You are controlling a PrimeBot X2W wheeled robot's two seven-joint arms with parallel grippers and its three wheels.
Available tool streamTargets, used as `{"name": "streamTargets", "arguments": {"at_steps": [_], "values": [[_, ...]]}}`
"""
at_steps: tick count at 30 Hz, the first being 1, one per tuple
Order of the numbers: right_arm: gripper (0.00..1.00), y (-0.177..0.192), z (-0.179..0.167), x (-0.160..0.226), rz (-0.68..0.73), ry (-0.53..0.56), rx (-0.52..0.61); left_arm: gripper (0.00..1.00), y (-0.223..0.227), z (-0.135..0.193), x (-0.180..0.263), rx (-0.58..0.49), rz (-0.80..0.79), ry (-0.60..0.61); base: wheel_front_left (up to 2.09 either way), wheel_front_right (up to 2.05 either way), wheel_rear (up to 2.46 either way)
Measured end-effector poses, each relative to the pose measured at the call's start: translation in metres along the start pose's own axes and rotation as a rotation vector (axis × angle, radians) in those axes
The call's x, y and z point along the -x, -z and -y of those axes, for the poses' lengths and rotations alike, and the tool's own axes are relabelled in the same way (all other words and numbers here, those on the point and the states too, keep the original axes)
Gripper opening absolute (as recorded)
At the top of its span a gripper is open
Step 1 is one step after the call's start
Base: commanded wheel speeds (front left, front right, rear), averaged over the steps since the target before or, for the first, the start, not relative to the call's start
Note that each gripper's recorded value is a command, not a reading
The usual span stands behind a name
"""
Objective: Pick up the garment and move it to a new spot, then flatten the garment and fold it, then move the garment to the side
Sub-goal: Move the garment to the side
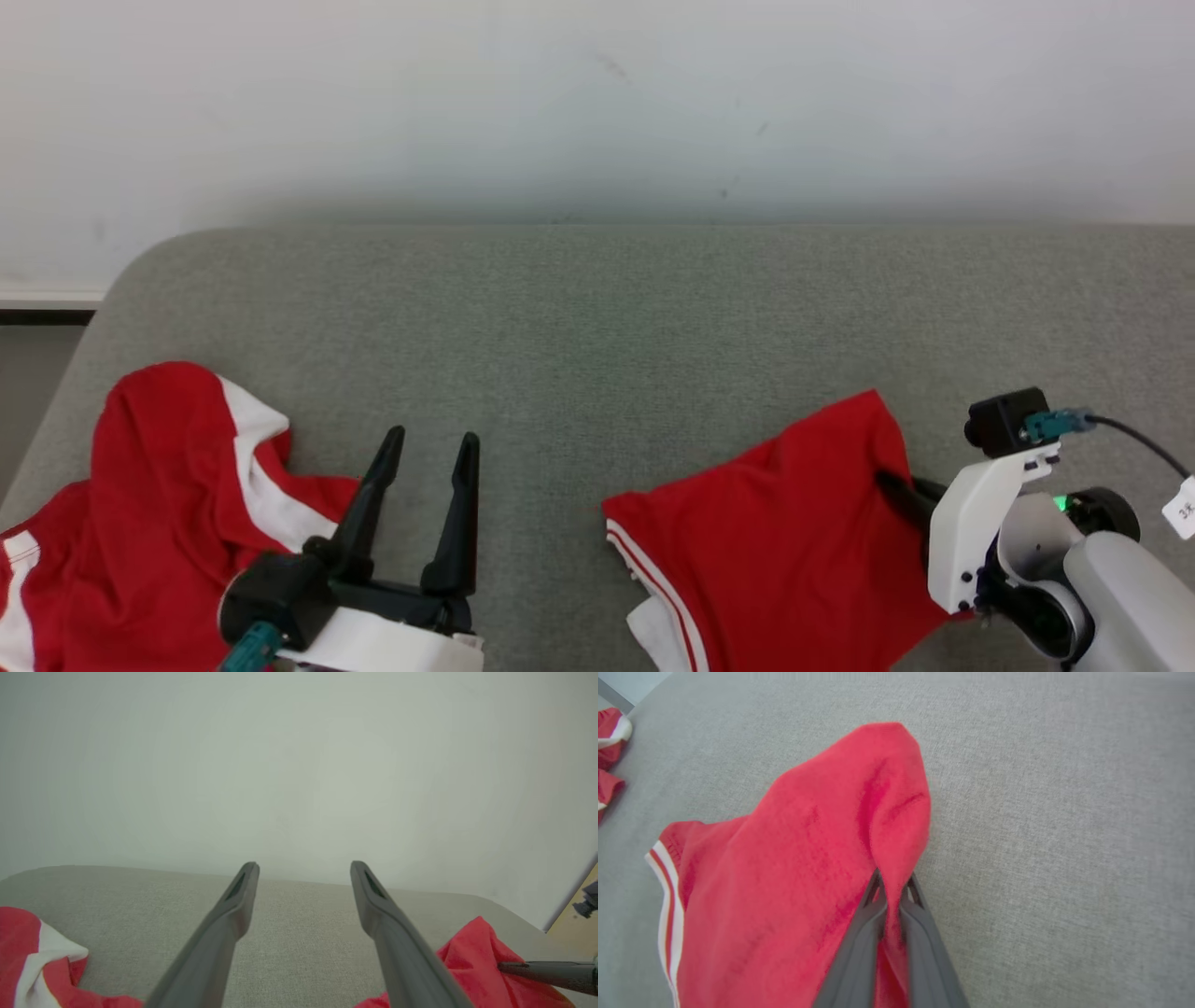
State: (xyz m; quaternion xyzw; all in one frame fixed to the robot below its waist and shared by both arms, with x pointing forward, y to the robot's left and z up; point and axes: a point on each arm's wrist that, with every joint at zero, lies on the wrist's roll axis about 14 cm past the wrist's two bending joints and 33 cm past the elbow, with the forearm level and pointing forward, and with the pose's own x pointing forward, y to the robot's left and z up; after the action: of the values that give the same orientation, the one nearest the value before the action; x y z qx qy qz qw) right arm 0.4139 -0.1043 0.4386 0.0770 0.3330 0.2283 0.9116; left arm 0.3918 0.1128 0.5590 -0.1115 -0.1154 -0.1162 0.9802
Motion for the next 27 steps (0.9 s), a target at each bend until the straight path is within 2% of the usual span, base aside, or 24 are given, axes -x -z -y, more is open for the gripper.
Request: {"name": "streamTargets", "arguments": {"at_steps": [13, 27], "values": [[0.0, -0.061, 0.075, 0.033, 0.191, 0.173, -0.01, 1.0, 0.031, 0.049, -0.039, 0.043, -0.043, 0.171, 0.0, 0.0, 0.0], [0.0, -0.073, 0.156, 0.07, 0.29, 0.376, -0.097, 1.0, 0.085, 0.083, -0.073, 0.089, -0.116, 0.313, 0.0, 0.0, 0.0]]}}
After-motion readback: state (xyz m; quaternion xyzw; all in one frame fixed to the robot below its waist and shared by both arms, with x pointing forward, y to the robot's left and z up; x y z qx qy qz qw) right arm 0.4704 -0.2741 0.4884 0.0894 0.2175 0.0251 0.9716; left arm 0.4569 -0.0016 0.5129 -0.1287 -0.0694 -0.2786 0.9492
